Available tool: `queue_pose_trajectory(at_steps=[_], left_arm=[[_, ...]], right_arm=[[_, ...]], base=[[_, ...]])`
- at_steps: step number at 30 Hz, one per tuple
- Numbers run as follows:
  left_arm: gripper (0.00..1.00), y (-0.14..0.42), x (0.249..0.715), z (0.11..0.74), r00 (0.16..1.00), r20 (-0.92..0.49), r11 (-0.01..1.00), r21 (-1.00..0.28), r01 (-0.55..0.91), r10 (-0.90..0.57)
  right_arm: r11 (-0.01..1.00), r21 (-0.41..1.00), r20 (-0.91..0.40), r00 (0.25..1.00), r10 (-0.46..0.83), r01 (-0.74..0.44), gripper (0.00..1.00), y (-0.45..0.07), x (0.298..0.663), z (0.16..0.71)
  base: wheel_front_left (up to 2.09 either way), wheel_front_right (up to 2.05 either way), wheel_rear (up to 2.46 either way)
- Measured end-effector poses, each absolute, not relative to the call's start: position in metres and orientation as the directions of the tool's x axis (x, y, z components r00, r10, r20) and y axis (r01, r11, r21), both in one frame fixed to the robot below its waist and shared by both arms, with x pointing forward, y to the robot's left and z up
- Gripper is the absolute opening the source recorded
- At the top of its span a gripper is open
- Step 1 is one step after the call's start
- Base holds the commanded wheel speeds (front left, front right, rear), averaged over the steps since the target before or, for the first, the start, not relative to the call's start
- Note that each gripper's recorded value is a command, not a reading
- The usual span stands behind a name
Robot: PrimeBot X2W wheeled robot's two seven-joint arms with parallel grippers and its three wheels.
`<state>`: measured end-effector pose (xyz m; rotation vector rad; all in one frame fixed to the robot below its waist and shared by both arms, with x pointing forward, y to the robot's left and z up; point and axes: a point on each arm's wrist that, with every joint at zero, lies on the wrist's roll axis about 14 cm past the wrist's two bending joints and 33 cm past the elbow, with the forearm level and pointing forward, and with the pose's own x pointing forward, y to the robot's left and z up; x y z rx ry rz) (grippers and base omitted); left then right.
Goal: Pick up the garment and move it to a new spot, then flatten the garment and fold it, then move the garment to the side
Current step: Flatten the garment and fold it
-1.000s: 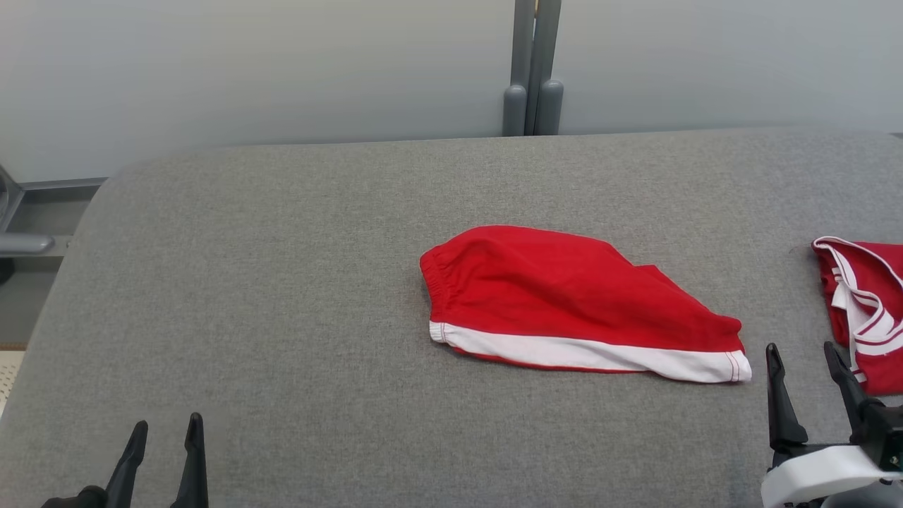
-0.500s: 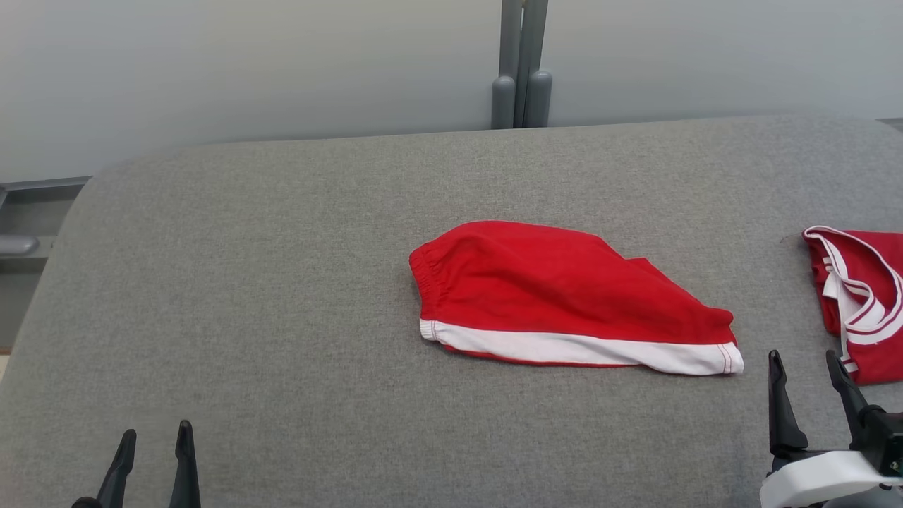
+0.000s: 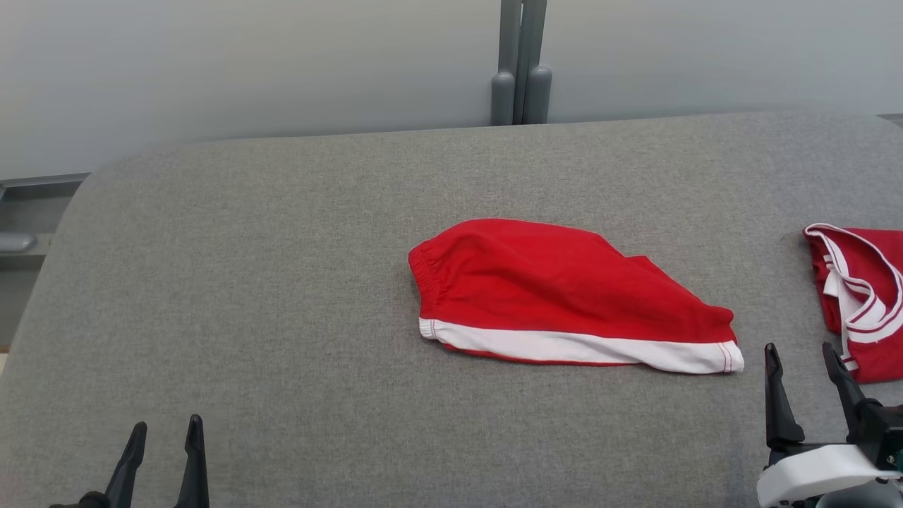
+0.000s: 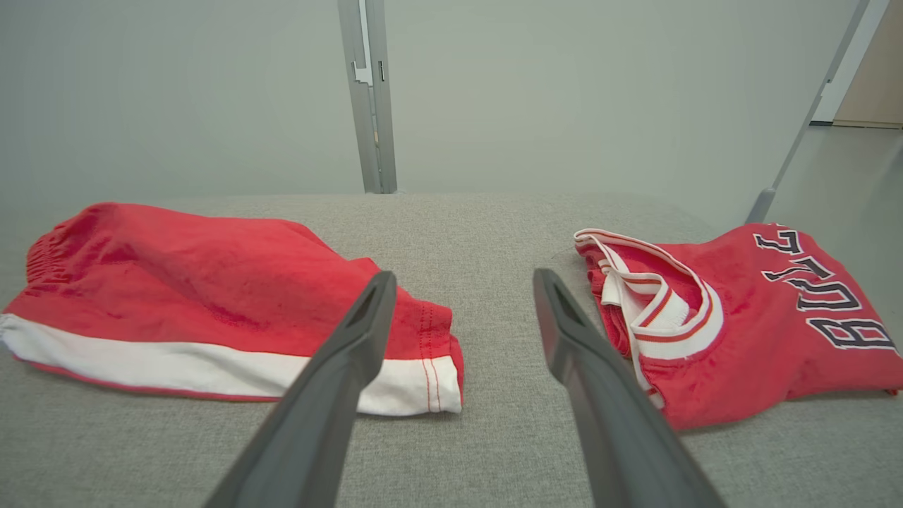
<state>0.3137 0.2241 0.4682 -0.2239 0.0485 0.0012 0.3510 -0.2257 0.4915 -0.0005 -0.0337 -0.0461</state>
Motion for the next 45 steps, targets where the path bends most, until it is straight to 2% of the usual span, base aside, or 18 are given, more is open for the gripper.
queue_pose_trajectory(at_steps=[23,25,27,31,36,45], left_arm=[[1.00,0.200,0.318,0.469,0.995,-0.046,0.969,-0.232,0.080,-0.093],[1.00,0.187,0.322,0.469,0.990,-0.046,0.963,-0.241,0.119,-0.134],[1.00,0.169,0.324,0.460,0.974,-0.089,0.954,-0.239,0.181,-0.208],[1.00,0.133,0.346,0.449,0.910,-0.218,0.921,-0.253,0.296,-0.352],[1.00,0.092,0.361,0.429,0.799,-0.363,0.871,-0.309,0.382,-0.480],[1.00,0.064,0.393,0.404,0.717,-0.439,0.837,-0.357,0.414,-0.542]], right_arm=[[0.998,-0.006,0.039,0.997,-0.061,0.061,1.00,-0.232,0.347,0.493],[0.997,-0.007,-0.012,0.997,-0.072,0.072,1.00,-0.240,0.345,0.479],[0.998,-0.038,-0.124,0.991,-0.050,0.046,1.00,-0.242,0.346,0.458],[0.996,-0.087,-0.238,0.971,-0.011,-0.010,1.00,-0.247,0.376,0.460],[0.990,-0.111,-0.434,0.900,0.033,-0.090,1.00,-0.241,0.382,0.429],[0.987,-0.066,-0.528,0.844,0.088,-0.144,1.00,-0.226,0.399,0.396]], base=[[0.00,0.00,0.00],[0.00,0.00,0.00],[0.00,0.00,0.00],[0.00,0.00,0.00],[0.00,0.00,0.00],[0.00,0.00,0.00]])
